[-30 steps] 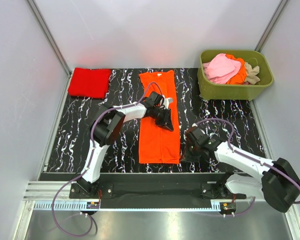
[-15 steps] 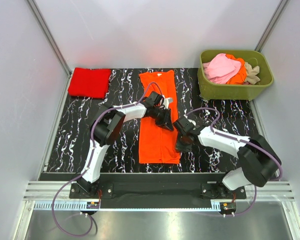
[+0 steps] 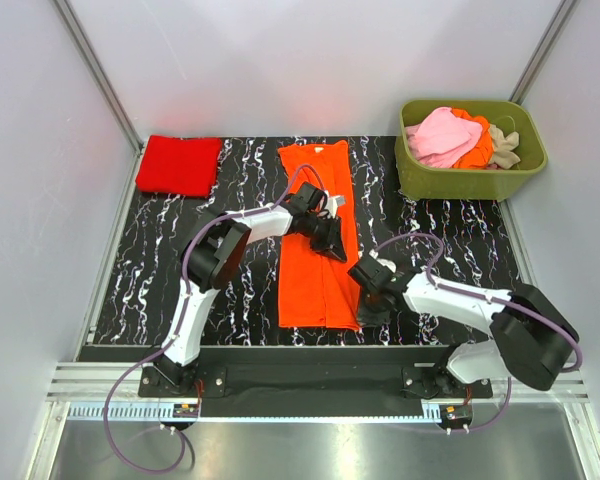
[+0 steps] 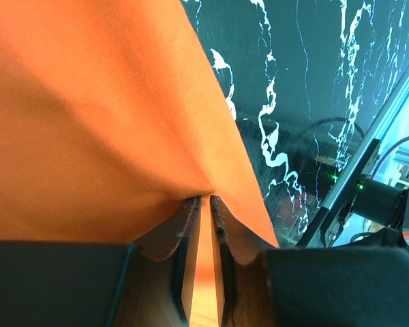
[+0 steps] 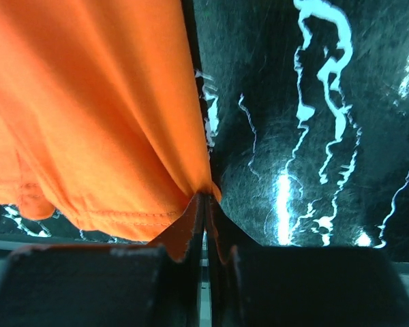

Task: Fold and stack the t-shirts
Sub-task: Fold the tshirt

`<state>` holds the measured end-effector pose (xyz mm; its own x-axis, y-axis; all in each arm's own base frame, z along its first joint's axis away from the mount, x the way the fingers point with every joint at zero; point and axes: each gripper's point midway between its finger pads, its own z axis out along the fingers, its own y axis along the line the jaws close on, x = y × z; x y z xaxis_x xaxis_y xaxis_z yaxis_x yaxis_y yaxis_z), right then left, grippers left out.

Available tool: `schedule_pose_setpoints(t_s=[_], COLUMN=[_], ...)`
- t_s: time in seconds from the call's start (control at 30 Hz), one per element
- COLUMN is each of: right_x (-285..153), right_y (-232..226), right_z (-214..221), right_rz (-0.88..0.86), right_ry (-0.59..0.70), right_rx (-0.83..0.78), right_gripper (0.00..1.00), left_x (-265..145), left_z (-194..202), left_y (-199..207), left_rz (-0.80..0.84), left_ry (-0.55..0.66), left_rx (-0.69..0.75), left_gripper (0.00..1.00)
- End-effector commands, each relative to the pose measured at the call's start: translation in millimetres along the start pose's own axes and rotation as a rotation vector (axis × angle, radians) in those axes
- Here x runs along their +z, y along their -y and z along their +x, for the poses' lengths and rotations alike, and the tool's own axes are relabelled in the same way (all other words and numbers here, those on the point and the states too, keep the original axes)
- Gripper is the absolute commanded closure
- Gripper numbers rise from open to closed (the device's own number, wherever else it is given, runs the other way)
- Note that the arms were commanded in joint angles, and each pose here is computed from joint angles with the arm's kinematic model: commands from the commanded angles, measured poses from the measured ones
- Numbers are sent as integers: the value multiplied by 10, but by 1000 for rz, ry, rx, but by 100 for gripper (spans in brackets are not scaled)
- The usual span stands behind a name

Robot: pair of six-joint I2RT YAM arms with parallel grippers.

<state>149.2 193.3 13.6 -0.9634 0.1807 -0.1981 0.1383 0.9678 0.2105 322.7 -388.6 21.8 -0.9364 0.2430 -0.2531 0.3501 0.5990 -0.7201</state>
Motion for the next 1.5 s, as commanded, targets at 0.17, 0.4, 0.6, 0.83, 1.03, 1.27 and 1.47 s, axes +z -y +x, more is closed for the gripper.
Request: schedule_pose_setpoints(t_s=[0.17,0.4,0.6,0.83,1.03,1.27,1.47], right_x=[-28,-93,-259,-389,-169,3,-144], right_y=[57,0,-6,138,158,-6,128], right_z=[218,352,220,-197,-241,-10,15], right_rz=[-8,-59,-61,51,141,27,2], right_ry=[-14,-30,32,209,196,112,153], right_rx=[54,104,74,34,34,42,86], right_gripper=[91,82,76,69,80,84,84], left_x=[122,120,124,117,122,122,116], left_z=[151,142,143,134,143,135,134], left_y=[-441,-451,-443,-445,-452,-446,-442], left_rz=[-124,-123,-123,-121,-123,-122,-114], left_ry=[-36,-38,-44,-48,-50,-48,-50], left_rx=[-42,-45,-45,-49,-56,-57,-63], left_gripper=[81,81,81,81,81,81,81])
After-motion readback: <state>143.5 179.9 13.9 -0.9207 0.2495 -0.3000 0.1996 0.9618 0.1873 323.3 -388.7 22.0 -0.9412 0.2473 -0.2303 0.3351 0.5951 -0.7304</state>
